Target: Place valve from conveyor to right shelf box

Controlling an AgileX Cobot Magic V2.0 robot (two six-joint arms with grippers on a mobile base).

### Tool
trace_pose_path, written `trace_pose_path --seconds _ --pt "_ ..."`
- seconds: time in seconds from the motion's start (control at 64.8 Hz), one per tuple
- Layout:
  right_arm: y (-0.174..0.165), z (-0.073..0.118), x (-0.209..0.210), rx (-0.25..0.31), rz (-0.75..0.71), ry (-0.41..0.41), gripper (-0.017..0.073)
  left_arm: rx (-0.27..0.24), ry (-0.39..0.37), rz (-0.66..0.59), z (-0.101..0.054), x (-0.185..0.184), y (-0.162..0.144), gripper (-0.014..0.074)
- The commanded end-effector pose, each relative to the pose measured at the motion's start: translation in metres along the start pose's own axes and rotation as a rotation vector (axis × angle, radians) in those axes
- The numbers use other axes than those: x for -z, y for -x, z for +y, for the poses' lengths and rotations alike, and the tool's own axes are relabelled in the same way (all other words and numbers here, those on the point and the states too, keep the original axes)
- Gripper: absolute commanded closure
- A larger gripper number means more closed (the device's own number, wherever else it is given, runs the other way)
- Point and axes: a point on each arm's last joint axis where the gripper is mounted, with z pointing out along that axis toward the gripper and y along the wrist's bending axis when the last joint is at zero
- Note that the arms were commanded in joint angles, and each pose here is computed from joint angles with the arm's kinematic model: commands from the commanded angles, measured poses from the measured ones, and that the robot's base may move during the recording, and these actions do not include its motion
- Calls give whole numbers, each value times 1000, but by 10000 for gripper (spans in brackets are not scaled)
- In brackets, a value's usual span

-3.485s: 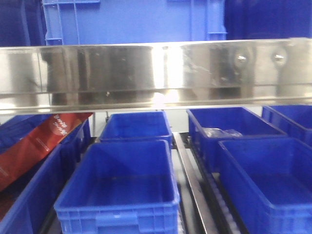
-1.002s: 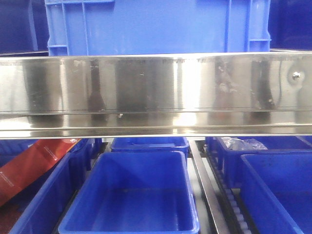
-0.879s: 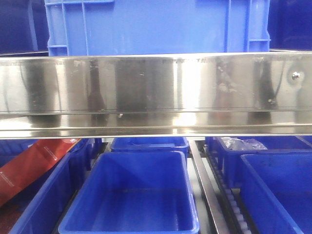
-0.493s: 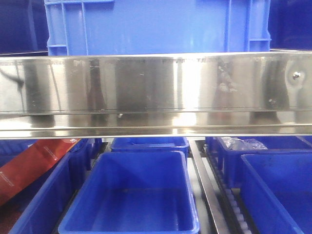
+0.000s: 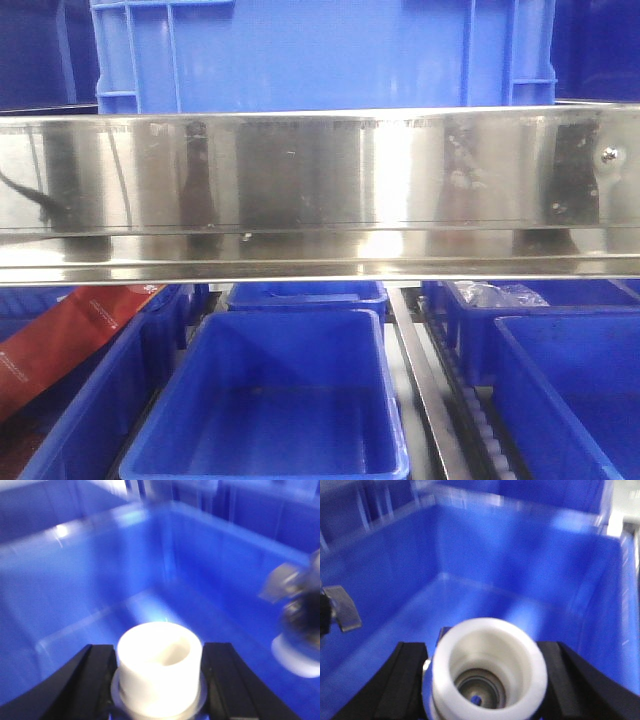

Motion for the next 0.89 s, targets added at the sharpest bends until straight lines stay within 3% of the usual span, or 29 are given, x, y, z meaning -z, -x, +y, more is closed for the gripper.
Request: trace_pose_path --seconds 0.0,0.185,0.293,0.355,0.478,0.571,0.786,0.879 --pt "11 0 5 6 -76 -4 575 10 -5 -58 -2 3 9 500" --pt "9 0 4 6 -60 -3 189 13 -9 -45 -3 -1 6 138" --pt "12 1 10 7 -64 -1 34 13 -9 -43 -3 0 7 43" --pt "14 2 16 8 -70 0 15 13 -11 -38 -3 4 7 45" --pt "21 4 39 12 -92 2 86 9 -18 -19 -4 23 12 94" --pt "27 4 60 13 -108 1 225 5 -18 -1 -3 43 16 206" --pt "35 3 118 16 -153 -11 729 -18 6 8 0 98 27 706" --pt "30 4 135 29 -160 -23 720 -12 21 25 6 120 26 705"
